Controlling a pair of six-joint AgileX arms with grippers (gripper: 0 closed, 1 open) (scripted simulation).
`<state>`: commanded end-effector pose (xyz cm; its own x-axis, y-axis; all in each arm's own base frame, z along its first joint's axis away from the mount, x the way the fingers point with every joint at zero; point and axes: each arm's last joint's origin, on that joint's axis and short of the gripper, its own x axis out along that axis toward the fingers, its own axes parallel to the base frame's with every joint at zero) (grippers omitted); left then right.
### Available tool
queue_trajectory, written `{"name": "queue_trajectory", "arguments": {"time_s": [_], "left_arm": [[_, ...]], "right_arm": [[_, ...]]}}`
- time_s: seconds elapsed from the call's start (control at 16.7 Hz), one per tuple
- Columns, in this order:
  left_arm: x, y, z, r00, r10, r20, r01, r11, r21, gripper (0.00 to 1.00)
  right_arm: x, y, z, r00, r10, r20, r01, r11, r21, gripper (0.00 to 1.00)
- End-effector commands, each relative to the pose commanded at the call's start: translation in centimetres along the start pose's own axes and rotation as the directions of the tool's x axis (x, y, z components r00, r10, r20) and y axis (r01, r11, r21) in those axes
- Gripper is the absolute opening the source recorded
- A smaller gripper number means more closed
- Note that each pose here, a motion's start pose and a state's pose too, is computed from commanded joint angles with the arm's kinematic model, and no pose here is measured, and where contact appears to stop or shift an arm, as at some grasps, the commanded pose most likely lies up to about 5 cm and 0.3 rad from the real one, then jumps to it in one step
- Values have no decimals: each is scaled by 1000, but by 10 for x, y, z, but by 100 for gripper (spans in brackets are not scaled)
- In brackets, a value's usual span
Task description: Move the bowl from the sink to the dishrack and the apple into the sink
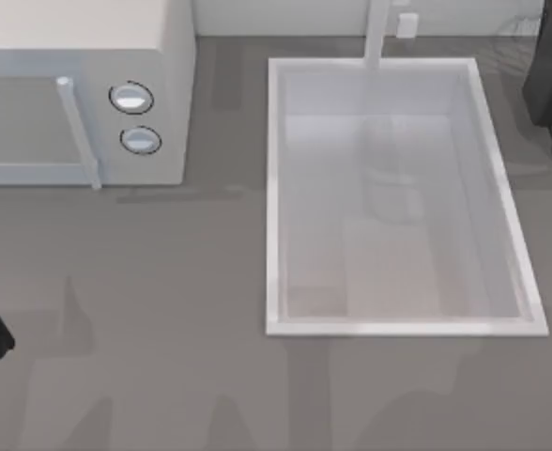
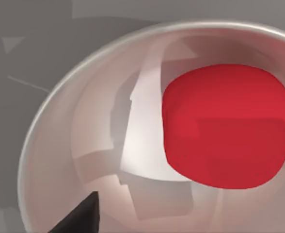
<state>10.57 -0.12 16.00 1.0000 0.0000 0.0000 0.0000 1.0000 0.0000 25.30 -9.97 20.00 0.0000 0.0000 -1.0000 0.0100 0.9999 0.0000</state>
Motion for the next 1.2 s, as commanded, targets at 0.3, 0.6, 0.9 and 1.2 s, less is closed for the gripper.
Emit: {"name": "queue_trajectory", "arguments": {"time_s": [0.3,0.6,0.9,1.2], "left_arm": [[0,0,0,1000,0,0,0,1000,0,100],[0,0,0,1000,0,0,0,1000,0,100],[0,0,0,1000,0,0,0,1000,0,100],[0,0,0,1000,0,0,0,1000,0,100]], "right_arm": [[19,1,2,1000,0,-4,0,1000,-7,100],[77,-2,6,1000,-7,15,7,1000,0,100],[108,0,0,1000,0,0,0,1000,0,100],[108,0,0,1000,0,0,0,1000,0,85]]}}
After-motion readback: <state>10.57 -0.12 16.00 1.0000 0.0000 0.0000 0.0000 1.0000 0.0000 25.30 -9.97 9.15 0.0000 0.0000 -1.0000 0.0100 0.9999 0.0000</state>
